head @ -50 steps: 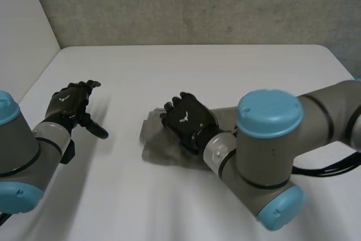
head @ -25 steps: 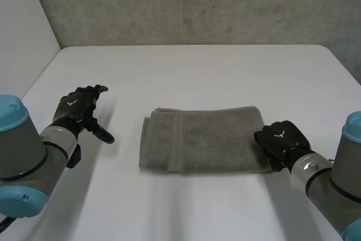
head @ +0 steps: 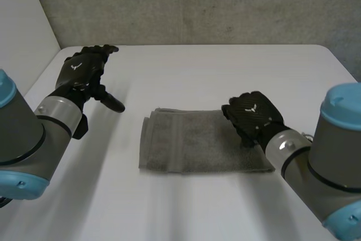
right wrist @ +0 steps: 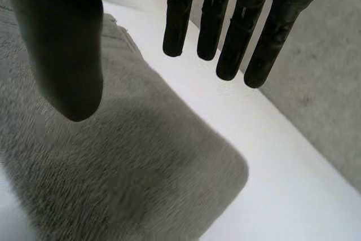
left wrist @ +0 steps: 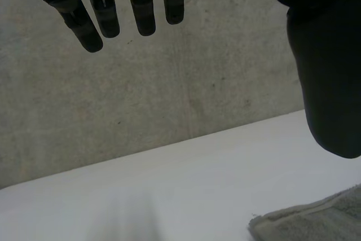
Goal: Fold the towel.
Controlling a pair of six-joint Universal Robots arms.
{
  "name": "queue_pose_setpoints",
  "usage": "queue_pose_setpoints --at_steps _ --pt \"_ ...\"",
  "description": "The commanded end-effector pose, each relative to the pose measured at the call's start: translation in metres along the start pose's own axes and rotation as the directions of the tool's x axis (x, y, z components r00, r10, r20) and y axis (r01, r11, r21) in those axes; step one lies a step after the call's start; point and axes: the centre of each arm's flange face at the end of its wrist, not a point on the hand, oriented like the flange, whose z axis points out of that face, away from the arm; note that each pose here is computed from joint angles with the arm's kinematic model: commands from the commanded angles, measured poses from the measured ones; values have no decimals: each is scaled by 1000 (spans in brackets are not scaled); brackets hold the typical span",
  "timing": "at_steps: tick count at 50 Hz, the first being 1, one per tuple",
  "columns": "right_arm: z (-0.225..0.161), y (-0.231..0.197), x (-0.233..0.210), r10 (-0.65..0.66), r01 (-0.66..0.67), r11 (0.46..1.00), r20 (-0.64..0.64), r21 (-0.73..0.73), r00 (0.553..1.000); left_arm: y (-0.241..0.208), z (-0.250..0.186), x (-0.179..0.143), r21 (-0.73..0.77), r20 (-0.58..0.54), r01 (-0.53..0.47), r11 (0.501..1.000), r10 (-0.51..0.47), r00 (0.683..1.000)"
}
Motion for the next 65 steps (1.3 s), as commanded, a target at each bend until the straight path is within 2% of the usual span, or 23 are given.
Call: queue_pose_setpoints --at_steps 1,4,7,17,32,42,51,58,65 --pt "-3 47 35 107 -112 993 -101 -43 989 16 5 13 -45 -31 0 999 -1 1000" --pt "-7 62 43 137 -144 987 -92 -70 986 32 3 20 -85 -41 -6 996 2 999" --pt "-9 70 41 153 -159 983 -77 -90 985 44 2 16 -114 -3 -12 993 11 1000" --pt "-9 79 36 163 -169 979 -59 -114 985 52 -2 11 -141 37 -12 990 17 999" --pt "-7 85 32 171 -177 979 -62 -106 983 62 -9 20 -175 -47 -14 984 6 999" --pt "-4 89 34 172 -178 979 -67 -103 983 61 -8 15 -168 -33 -5 986 -1 999" --pt "-20 96 54 214 -230 958 -108 -169 971 59 -9 15 -153 -34 -4 988 -2 999" --pt "-27 99 86 249 -268 952 -135 -150 959 58 -10 14 -153 -31 -3 988 -2 1000" --pt "-27 83 103 217 -235 965 -150 -116 964 58 -9 13 -151 -28 -1 989 -3 1000"
